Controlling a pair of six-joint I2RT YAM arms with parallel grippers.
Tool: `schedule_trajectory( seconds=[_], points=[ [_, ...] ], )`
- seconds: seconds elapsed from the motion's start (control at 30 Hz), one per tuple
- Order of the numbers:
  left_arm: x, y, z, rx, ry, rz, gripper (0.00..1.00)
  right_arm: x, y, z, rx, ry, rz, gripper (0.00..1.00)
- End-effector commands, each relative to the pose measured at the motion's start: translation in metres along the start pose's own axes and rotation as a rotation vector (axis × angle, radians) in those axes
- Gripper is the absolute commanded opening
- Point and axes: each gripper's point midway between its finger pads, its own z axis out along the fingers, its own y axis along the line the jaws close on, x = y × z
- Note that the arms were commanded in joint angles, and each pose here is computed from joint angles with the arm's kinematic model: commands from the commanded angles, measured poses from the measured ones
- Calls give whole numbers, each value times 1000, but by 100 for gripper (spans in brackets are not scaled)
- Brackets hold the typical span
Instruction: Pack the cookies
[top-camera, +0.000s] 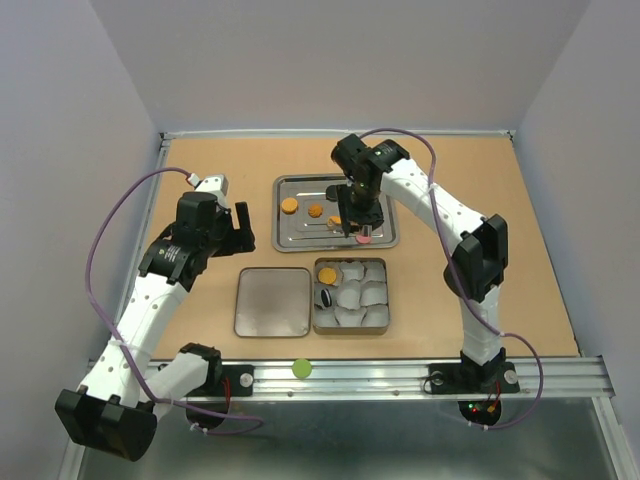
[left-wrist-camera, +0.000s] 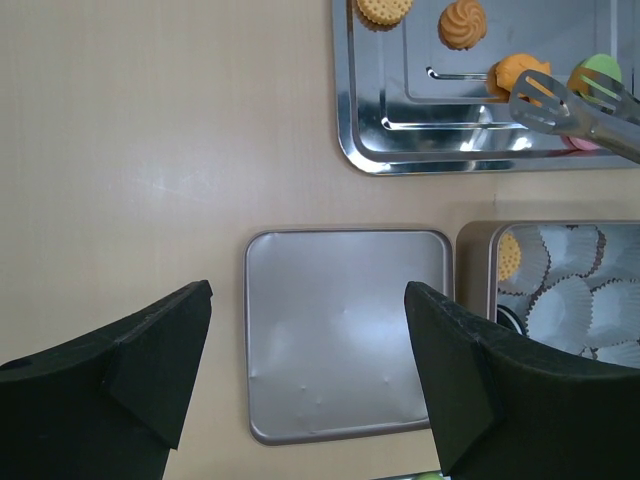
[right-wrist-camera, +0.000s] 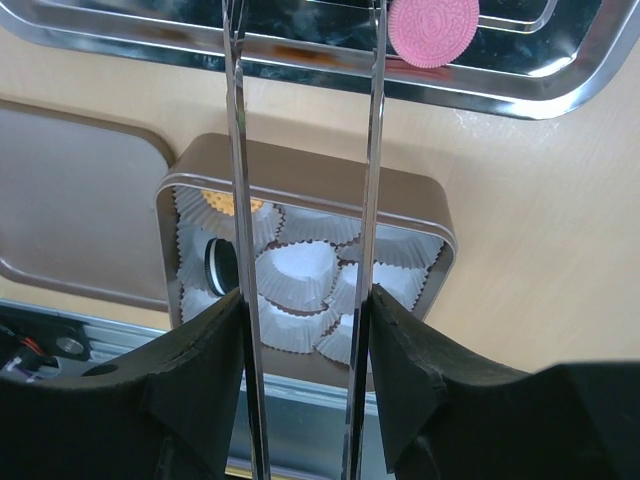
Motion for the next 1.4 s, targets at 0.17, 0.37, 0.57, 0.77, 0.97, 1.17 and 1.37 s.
schedule_trajectory(
  seconds=[0.17, 0.37, 0.57, 0.77, 0.97, 1.17, 1.37],
  points=[
    [-2, 1, 4, 11, -6, 16, 89, -13, 2, 12, 21, -28, -30, 55],
    [-1, 1, 5, 11, -5, 16, 89, -23, 10, 27, 9, -22, -44, 55],
    [0, 3, 7, 5, 5, 13, 89, -25, 21, 27, -29, -15, -42, 55],
    [0, 4, 8, -1, 8, 13, 89, -8, 25, 24, -43, 23, -42, 55],
    [1, 5, 10, -3, 12, 13, 88, 17, 22, 27, -13, 75, -51, 48],
    [1, 5, 10, -3, 12, 13, 88, 20, 23, 32, 5, 89, -46, 37],
    [1, 0, 8, 26, 11, 14, 88, 4, 12, 24, 78, 24, -56, 32]
  ],
)
